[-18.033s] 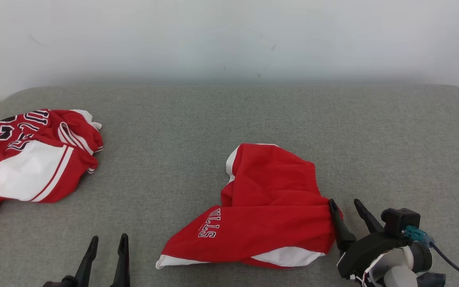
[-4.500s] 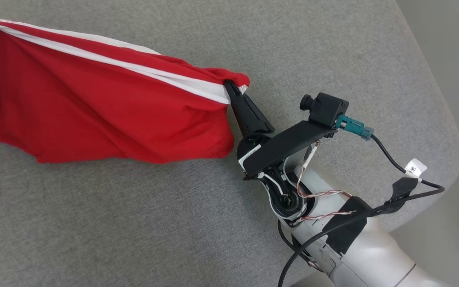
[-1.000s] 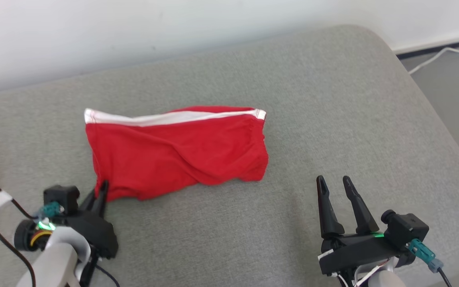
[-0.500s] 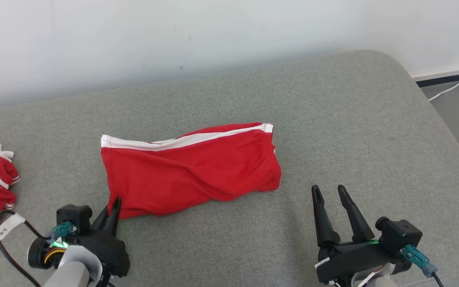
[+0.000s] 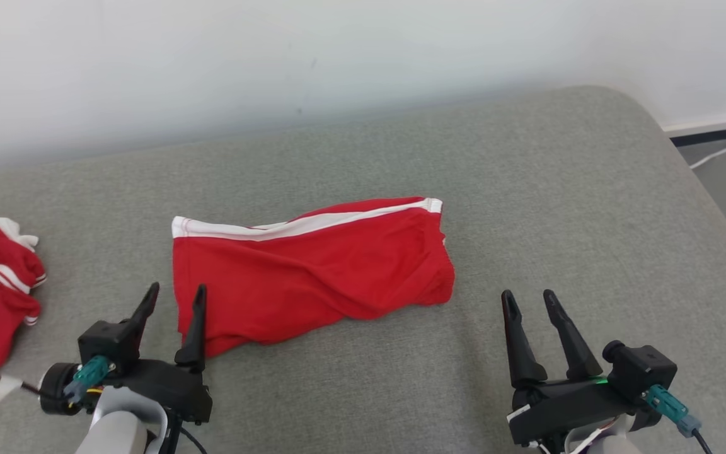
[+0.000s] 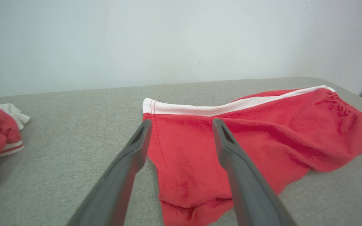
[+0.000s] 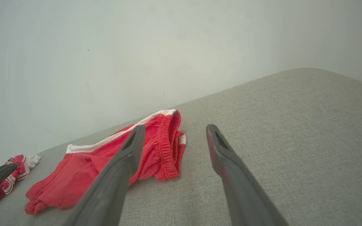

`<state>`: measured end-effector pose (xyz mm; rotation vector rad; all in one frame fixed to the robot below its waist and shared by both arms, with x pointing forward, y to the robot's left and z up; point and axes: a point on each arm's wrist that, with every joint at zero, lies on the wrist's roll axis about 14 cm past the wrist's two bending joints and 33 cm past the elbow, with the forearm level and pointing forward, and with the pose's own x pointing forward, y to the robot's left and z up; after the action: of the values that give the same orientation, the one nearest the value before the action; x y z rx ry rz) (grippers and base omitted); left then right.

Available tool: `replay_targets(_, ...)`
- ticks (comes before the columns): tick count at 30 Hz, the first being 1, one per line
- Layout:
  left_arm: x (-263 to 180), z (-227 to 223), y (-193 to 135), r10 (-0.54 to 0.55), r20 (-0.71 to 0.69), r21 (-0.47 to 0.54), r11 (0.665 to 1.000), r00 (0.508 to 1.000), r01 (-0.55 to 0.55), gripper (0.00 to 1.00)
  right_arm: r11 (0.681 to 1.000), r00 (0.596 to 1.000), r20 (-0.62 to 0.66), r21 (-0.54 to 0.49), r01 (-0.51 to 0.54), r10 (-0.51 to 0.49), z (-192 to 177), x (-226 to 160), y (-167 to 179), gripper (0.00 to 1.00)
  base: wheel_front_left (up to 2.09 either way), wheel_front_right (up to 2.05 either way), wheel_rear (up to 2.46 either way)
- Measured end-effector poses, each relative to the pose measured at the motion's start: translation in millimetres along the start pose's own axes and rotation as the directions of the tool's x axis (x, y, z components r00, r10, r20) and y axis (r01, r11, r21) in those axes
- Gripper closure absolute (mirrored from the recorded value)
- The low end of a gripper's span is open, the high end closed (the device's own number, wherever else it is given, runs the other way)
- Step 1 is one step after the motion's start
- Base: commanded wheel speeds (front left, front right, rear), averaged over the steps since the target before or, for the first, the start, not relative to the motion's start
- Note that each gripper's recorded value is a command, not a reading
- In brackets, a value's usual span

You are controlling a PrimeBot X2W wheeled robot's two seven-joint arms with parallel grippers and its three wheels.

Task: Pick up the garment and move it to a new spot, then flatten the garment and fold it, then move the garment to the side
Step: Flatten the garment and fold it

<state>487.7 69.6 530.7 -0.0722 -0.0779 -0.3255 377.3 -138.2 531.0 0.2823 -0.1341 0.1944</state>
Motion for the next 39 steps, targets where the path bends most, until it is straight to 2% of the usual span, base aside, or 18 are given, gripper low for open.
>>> replay_targets(5,-17.3,30.4,23.6,0.107,0.109,-0.004,0.994,0.988,-0.107,0.0,0.999,1.0,0.012,-0.032,-0.019,0.019,4.7,3.8,2.9,0.0,0.0,0.0,0.0)
replay_targets(12,-53.2,49.4,43.1,0.186,0.181,0.056,0.978,0.966,-0.199,0.0,0.998,0.999,0.012,-0.055,-0.037,0.038,4.4,3.5,8.5,0.0,0.0,0.0,0.0)
replay_targets(21,-113.1,57.2,84.8,0.339,0.208,0.071,0.93,0.918,-0.359,0.0,0.994,0.998,0.009,-0.085,-0.067,0.068,3.7,2.0,17.5,0.0,0.0,0.0,0.0)
replay_targets(31,-157.7,49.2,95.2,0.378,0.184,0.141,0.904,0.908,-0.405,0.0,0.986,0.995,-0.002,-0.135,-0.102,0.103,2.8,1.6,23.7,0.0,0.0,0.0,0.0)
replay_targets(39,-173.0,48.2,95.4,0.396,0.181,0.137,0.896,0.9,-0.422,0.0,0.985,0.996,-0.013,-0.151,-0.084,0.083,0.9,-3.6,17.2,0.0,0.0,0.0,0.0)
